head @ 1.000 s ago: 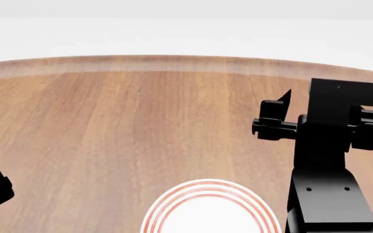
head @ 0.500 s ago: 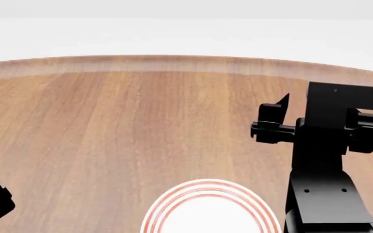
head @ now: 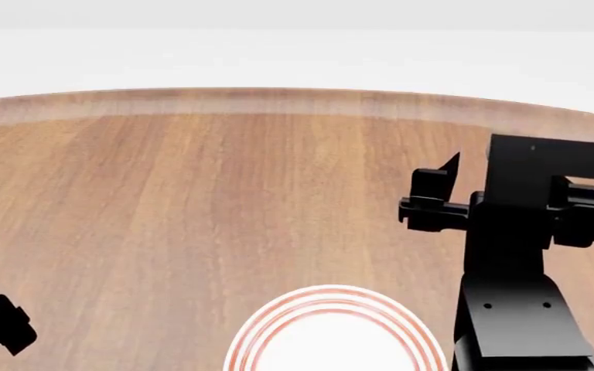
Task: Pick up the red mug and put it on the plate
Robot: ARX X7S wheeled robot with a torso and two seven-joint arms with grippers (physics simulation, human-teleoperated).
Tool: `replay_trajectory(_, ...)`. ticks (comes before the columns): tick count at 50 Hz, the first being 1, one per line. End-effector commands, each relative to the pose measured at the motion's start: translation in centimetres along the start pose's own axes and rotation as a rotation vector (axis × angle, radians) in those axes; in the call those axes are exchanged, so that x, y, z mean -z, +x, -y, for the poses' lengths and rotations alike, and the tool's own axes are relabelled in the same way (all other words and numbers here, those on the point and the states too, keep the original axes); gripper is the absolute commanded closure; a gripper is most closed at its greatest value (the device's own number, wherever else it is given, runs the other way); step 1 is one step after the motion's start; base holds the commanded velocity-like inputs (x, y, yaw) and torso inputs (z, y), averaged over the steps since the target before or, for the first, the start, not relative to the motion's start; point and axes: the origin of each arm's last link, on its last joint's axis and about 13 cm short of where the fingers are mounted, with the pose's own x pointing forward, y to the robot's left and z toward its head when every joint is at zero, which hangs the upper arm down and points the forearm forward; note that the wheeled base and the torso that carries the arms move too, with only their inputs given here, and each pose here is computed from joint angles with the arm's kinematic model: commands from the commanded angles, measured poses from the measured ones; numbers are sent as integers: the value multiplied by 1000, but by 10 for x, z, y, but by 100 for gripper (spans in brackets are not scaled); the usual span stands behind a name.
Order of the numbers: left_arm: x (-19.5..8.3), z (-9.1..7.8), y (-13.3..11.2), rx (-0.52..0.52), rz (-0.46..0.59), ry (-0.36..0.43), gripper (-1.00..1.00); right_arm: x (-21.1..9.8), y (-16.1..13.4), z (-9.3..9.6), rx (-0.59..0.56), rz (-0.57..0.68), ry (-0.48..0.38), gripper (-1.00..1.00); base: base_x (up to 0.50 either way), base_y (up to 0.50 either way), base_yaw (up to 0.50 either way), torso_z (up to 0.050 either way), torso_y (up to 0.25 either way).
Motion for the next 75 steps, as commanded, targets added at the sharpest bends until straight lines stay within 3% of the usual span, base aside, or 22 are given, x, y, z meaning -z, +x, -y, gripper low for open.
replay_trajectory(1,2,-1,8,-4,-29,-6,-100,2,0,-1,-2,-4,1,-100,0,0,0,0,0)
replay_trajectory(39,13,-8,47,-51,-143,16,-100,14,1,-4,-15,-31,0,-100,0,0,0,0,0)
replay_trajectory(55,16,-12,53,-95,-166,-18,-100,15,1,-4,-16,-33,-1,-100,0,0,0,0,0)
replay_trajectory(56,17,-12,54,-102,-159,-16,100,15,1,-4,-16,-33,-1,-100,0,0,0,0,0)
replay_trajectory(75,20,-12,46,-64,-140,43,100,18,1,-6,-21,-37,-3,-100,0,0,0,0,0)
